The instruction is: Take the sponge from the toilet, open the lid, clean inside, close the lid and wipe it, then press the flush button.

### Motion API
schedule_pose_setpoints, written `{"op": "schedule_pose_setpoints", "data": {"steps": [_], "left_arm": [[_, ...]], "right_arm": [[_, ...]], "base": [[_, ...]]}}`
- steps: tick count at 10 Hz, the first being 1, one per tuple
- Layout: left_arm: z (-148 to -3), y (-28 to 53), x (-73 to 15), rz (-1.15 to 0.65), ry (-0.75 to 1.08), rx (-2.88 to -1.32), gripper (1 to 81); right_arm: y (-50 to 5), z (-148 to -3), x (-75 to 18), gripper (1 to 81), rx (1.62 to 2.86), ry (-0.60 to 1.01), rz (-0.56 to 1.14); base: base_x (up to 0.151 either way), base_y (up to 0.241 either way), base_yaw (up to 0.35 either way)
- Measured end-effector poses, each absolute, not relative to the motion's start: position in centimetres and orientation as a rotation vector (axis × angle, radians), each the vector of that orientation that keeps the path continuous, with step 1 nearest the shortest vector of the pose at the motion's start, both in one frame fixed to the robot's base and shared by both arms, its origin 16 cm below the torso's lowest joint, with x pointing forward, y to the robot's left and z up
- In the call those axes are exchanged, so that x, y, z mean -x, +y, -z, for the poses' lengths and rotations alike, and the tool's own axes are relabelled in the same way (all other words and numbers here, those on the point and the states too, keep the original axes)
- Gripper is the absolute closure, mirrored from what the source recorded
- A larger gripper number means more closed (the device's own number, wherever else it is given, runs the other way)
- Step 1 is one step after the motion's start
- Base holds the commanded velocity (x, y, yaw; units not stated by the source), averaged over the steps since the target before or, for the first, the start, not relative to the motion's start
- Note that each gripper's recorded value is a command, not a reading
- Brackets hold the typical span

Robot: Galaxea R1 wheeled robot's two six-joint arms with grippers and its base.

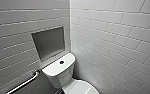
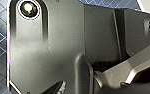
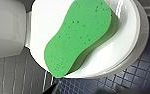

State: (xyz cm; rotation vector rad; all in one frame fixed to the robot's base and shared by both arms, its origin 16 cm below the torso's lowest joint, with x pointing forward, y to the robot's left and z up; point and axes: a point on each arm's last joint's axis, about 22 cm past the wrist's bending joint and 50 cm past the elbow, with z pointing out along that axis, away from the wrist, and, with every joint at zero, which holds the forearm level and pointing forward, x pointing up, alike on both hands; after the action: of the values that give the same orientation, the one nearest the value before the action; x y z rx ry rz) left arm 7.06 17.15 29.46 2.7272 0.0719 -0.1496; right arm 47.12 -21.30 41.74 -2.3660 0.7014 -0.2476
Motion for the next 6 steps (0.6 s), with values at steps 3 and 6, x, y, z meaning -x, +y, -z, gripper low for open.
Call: {"op": "schedule_pose_setpoints", "data": {"steps": [3,6], "left_arm": [[-28.8,17.4,-5.5,0.200,0.086,-2.729,1.0],[-28.9,17.1,-3.6,0.272,0.102,-2.722,1.0]], "right_arm": [[-21.3,-39.9,-48.9,1.0,2.373,0.732,0.224],[-18.9,-38.3,-49.0,1.0,2.354,0.746,0.132]], "base": [[0.000,0.000,0.000],[0.000,0.000,0.000]]}}
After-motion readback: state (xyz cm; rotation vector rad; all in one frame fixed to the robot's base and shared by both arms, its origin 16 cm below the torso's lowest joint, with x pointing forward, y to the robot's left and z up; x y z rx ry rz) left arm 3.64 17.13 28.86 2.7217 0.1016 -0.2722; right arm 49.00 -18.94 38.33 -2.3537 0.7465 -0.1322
